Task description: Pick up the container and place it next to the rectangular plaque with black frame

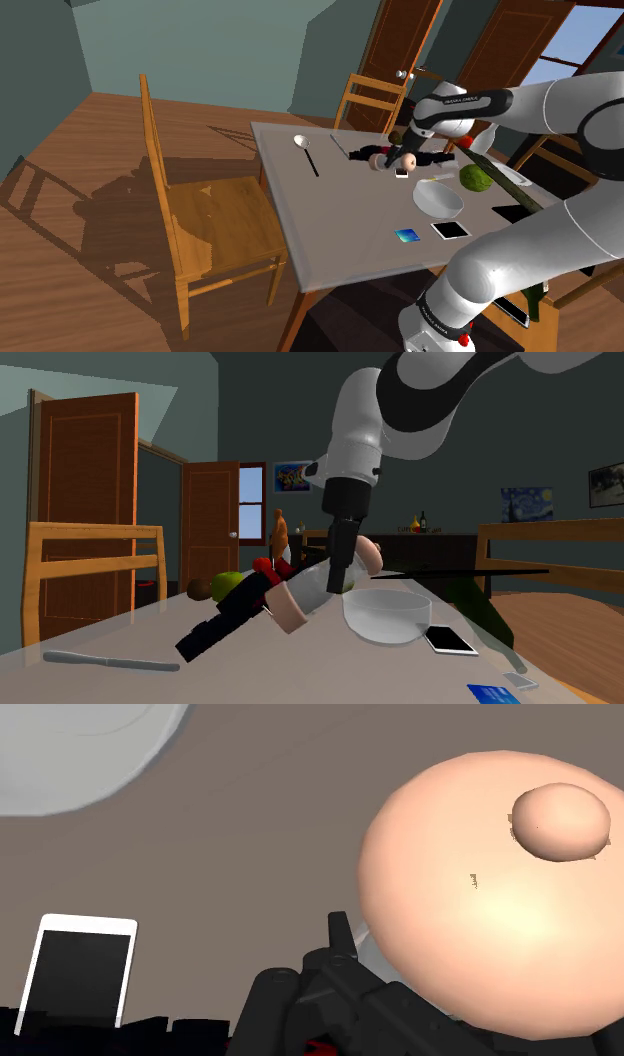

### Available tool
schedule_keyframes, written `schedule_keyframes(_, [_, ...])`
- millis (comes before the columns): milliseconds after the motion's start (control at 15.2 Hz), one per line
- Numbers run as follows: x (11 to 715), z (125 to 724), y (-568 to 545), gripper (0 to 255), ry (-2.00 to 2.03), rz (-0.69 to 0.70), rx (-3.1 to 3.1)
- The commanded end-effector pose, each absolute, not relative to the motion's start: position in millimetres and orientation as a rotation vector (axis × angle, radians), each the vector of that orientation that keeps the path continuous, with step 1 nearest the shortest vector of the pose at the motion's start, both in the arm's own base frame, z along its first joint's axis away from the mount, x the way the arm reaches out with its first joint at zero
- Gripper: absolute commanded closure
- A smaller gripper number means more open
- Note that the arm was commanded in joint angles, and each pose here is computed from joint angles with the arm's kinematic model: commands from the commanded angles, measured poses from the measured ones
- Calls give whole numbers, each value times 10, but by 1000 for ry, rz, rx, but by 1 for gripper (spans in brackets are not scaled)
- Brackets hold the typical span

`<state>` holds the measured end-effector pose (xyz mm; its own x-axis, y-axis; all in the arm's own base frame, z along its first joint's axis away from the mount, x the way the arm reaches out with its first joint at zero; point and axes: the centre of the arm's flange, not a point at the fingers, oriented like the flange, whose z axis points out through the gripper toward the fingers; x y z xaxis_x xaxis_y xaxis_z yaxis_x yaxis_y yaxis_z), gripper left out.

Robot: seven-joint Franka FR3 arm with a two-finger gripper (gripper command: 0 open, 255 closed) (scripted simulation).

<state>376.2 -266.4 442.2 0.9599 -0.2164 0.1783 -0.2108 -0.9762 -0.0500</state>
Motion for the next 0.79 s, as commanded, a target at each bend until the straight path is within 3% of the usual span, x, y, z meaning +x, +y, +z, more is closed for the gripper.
schedule_keyframes(0, [3755,4533,-2668,255,336,-288,-3080])
schedule_keyframes(726, [3755,5114,-2668,255,336,-288,-3080])
